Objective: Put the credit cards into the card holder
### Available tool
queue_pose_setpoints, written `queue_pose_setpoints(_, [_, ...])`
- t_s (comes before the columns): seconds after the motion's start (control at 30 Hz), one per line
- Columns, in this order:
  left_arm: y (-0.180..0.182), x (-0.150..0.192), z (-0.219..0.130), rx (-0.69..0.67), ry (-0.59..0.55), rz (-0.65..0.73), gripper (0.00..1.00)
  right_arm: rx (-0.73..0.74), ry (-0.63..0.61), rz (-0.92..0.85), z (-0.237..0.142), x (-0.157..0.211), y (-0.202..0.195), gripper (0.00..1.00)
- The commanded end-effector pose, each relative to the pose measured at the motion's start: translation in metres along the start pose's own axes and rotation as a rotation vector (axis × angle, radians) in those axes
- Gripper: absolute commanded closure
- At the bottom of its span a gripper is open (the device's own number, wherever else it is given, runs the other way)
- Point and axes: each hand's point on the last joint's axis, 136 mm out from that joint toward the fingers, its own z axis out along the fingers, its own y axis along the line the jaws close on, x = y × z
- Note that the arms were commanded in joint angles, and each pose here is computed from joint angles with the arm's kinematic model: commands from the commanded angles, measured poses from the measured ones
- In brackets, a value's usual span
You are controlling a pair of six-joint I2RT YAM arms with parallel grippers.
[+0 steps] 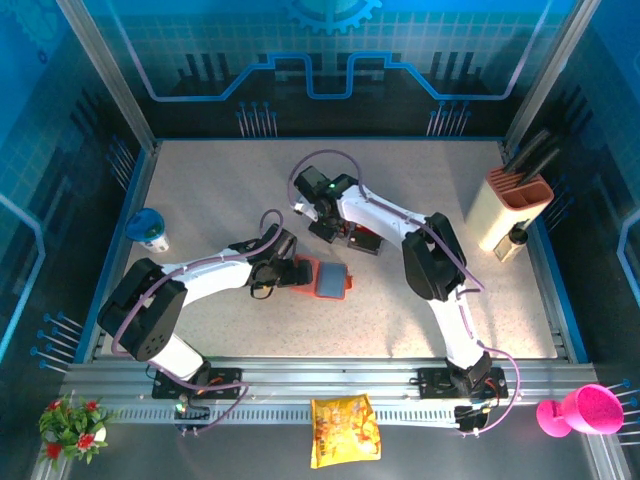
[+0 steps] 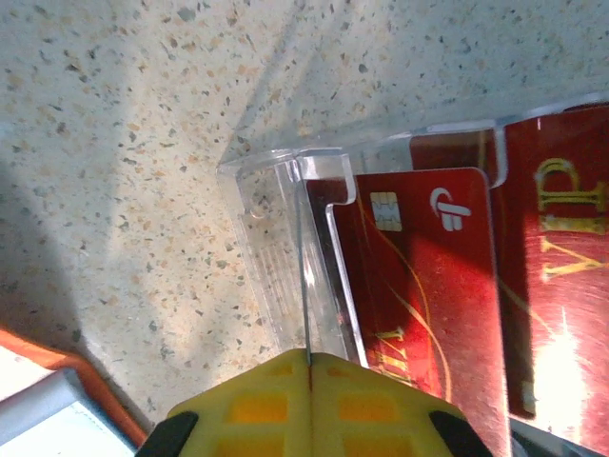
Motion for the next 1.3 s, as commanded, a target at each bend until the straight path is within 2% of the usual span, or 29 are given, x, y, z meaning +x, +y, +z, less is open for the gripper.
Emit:
queue_pose_setpoints(0.0, [0.001,0.008,0.000,-0.002,0.019,0.007,0.01,0.009,-0.075,-0.027,-0.027,-0.011,0.000,0.98])
queue_pose_setpoints(0.23, [-0.006,0.001,-0.007,0.021,0.005,0.005,0.01,0.005,-0.144,-0.030,-0.050,-0.022,0.000,1.00])
queue_pose_setpoints(0.43, [-0.019,-0.015,-0.021,0.050,-0.038,0.019,0.01,-0.020,-0.233,0.062,-0.084,-0.031,-0.003,1.00])
queue_pose_setpoints(0.63, [-0.019,-0.020,-0.018,0.017,-0.034,0.062,0.01,-0.144,-0.286,0.276,-0.105,-0.022,0.003,1.00])
queue_pose_setpoints(0.83, [-0.006,-0.013,-0.011,-0.039,-0.010,0.086,0.01,-0.348,-0.354,0.554,-0.110,-0.003,0.017,1.00])
queue_pose_setpoints(1.07, [0.014,0.004,-0.009,-0.090,0.015,0.077,0.01,-0.603,-0.429,0.914,-0.087,0.027,0.030,1.00])
queue_pose_setpoints(1.27, [0.028,0.017,-0.009,-0.119,0.030,0.042,0.01,-0.728,-0.474,1.078,-0.069,0.034,0.045,1.00])
